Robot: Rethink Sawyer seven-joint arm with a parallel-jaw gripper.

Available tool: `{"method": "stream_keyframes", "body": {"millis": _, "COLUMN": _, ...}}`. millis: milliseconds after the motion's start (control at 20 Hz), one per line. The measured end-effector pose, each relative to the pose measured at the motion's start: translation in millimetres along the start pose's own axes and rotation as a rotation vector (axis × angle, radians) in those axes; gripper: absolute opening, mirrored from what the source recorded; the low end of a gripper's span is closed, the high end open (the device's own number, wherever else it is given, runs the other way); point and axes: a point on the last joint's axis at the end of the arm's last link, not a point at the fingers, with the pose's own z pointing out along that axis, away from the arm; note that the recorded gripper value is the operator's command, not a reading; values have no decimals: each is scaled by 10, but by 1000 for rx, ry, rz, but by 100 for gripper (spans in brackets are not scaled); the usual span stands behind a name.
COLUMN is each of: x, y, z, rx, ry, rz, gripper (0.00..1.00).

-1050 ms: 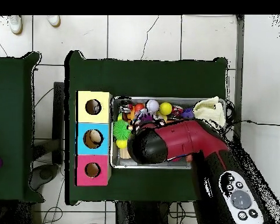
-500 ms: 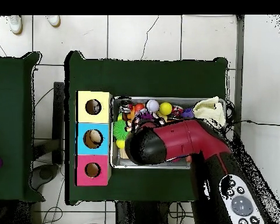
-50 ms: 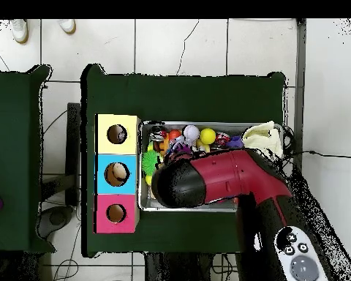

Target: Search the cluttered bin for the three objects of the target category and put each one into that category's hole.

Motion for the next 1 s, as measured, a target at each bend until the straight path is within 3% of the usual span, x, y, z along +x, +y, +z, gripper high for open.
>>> {"method": "stream_keyframes", "body": {"millis": 250, "x": 3, "y": 56, "z": -215, "rx": 16, "ry": 57, "rz": 1, "gripper": 0}}
{"method": "stream_keyframes", "body": {"millis": 500, "x": -22, "y": 85, "z": -353, "rx": 26, "ry": 81, "rz": 4, "gripper": 0}}
{"method": "stream_keyframes", "body": {"millis": 1000, "x": -176, "y": 192, "z": -531, "rx": 44, "ry": 61, "rz": -12, "gripper": 0}}
